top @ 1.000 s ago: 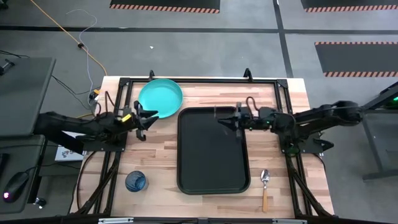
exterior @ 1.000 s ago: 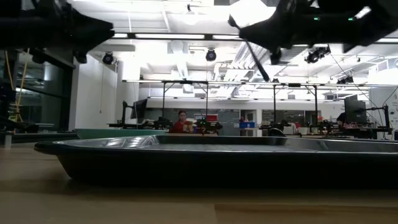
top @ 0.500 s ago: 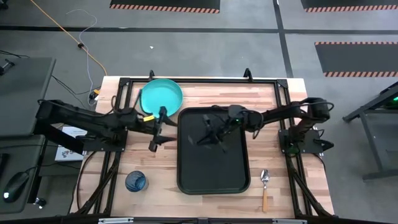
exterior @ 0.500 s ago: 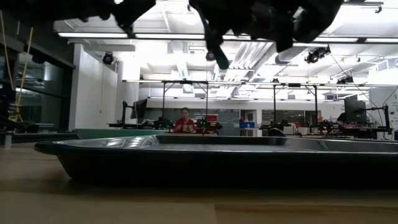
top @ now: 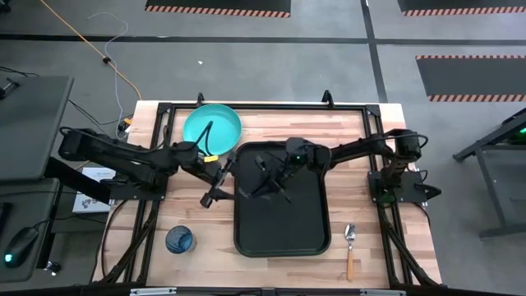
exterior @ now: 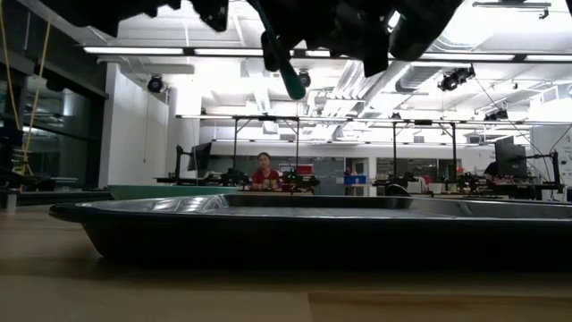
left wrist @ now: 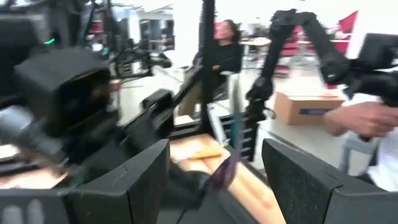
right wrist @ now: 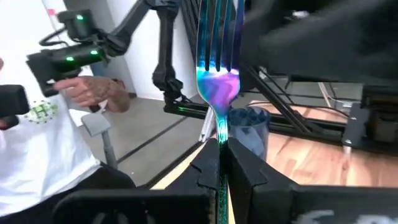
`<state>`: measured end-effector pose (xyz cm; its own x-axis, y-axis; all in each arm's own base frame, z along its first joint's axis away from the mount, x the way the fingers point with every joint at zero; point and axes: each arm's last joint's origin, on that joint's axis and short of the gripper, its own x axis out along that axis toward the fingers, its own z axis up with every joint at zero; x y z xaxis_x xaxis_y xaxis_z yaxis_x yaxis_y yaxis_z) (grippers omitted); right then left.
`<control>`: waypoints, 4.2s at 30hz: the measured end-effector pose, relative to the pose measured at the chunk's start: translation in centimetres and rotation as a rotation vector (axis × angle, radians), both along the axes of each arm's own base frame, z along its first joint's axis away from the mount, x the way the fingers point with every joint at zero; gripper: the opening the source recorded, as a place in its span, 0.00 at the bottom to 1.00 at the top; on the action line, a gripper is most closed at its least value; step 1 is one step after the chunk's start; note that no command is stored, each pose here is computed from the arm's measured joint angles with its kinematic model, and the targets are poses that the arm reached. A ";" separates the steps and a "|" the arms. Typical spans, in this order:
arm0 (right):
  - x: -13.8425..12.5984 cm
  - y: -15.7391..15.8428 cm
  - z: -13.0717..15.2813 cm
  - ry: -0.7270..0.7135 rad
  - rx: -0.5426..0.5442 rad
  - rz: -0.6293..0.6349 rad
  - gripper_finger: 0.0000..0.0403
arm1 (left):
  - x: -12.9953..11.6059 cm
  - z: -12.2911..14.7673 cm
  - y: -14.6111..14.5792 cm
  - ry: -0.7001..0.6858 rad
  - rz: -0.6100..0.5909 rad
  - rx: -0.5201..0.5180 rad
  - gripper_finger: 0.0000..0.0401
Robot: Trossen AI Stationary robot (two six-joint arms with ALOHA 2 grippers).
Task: Pick and place plate/cup/fork/spoon on tray
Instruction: Put the blue fork on the left side of the black tray
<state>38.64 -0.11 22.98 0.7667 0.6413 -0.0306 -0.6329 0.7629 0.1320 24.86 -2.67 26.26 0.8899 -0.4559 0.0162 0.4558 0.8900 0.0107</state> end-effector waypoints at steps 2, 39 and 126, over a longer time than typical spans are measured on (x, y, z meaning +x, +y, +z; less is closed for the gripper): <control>0.0 -0.2 0.0 0.000 0.000 -0.006 0.00 | 0.2 0.0 -0.3 0.004 -0.033 0.001 0.61; -3.8 -2.9 2.6 0.290 -0.131 -0.349 0.43 | -4.1 1.4 2.6 0.185 0.530 -0.005 0.00; -8.9 -0.8 1.9 0.467 -0.257 -0.692 0.00 | -4.9 1.7 2.0 0.091 0.640 -0.117 0.44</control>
